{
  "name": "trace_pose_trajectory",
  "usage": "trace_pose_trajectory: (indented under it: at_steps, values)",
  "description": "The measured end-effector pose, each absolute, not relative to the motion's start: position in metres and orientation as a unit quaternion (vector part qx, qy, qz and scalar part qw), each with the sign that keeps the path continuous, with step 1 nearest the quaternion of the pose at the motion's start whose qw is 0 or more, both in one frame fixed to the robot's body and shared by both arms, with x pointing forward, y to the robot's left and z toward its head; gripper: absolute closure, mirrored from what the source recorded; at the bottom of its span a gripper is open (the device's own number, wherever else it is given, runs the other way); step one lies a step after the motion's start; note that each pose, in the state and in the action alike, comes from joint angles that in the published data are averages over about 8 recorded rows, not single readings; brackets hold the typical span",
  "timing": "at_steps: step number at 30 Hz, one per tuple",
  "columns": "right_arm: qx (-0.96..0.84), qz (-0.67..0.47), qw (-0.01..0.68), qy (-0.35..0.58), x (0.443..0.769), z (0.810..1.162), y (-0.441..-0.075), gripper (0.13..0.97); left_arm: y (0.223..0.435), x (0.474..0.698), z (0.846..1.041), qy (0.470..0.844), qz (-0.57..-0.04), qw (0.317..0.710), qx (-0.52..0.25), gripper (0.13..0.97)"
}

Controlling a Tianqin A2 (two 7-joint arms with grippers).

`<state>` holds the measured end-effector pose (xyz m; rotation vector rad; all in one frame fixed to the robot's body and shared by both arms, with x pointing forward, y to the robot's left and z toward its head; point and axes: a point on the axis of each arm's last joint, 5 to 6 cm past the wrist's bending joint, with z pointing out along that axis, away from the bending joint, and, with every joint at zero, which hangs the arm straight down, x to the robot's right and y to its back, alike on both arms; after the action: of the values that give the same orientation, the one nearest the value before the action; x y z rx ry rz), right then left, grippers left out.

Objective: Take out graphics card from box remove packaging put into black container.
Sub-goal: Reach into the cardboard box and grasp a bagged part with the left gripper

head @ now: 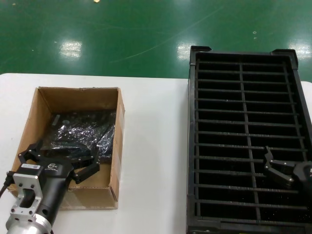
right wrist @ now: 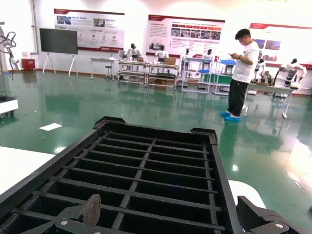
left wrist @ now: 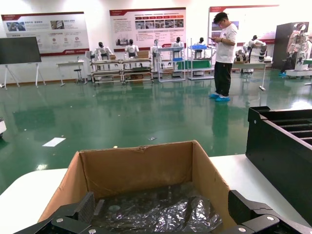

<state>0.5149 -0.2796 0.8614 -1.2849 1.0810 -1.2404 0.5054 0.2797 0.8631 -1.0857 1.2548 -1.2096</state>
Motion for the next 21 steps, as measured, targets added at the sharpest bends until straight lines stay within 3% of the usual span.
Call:
trace_pose_trajectory:
  at_steps: [21]
  values:
    - [-0.532, -0.514, 0.503, 0.448, 0.5149, 0.8614, -0.2796, 0.13, 0.2798, 0.5054, 0.8633, 0.523, -0.504, 0.518, -0.452, 0.132]
